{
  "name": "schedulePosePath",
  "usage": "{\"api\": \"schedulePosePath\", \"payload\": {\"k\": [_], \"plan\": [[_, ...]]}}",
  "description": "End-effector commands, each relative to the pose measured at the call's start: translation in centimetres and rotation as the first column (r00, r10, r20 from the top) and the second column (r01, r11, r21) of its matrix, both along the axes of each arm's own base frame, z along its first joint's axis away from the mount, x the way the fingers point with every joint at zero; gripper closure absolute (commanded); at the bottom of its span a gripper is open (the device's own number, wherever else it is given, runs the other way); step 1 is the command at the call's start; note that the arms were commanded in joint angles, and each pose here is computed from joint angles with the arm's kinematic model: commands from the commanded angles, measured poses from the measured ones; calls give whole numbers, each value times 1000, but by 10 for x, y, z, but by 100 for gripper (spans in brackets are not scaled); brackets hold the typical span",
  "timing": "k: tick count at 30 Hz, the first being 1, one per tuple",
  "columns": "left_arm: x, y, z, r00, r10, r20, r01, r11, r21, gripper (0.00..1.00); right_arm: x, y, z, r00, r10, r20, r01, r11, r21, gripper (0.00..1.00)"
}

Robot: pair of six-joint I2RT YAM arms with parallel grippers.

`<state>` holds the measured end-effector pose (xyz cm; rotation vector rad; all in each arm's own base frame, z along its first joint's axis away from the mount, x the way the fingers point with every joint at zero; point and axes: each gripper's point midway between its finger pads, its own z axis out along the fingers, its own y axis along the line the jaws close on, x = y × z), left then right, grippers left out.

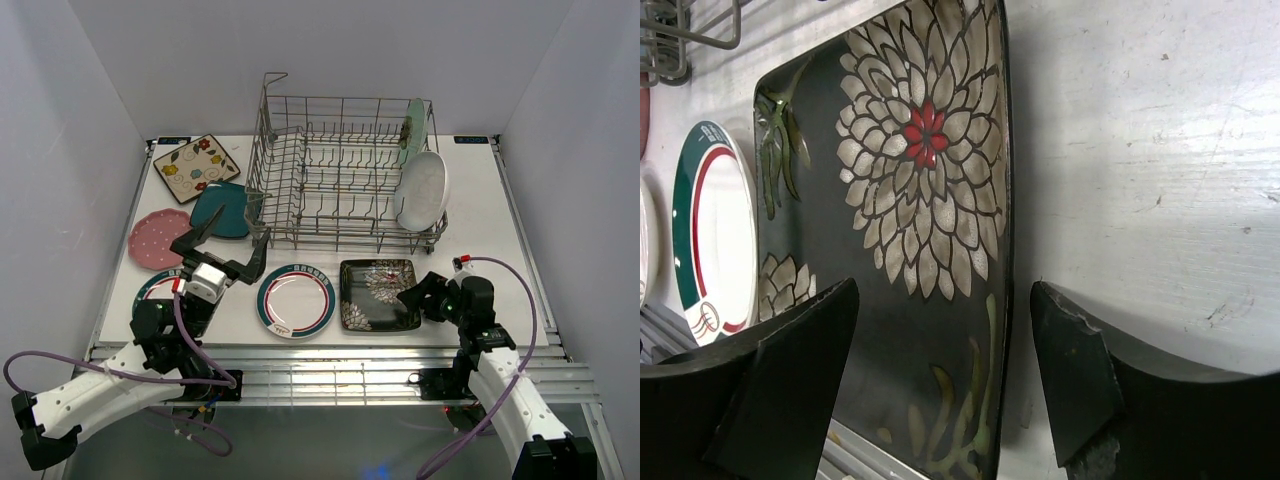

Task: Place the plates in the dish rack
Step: Pick up the plate at the center of the board.

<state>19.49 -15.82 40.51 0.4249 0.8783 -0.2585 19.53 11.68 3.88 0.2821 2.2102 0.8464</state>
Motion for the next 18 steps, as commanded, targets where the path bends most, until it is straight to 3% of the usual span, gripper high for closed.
{"api": "schedulePosePath", "payload": {"k": [1, 10, 18], "plan": [[-1, 4, -6, 1000, 15, 22, -15, 1000, -1, 2, 7, 5, 6, 999, 14, 51, -15, 1000, 25, 25], [-2, 14, -22, 998, 42, 36, -41, 999, -36, 2, 7, 8, 0, 999, 32, 37, -34, 999, 37, 54], [0, 14, -30, 999, 44, 12, -43, 998, -45, 2, 6, 7, 1, 999, 28, 43, -29, 999, 30, 61]]}}
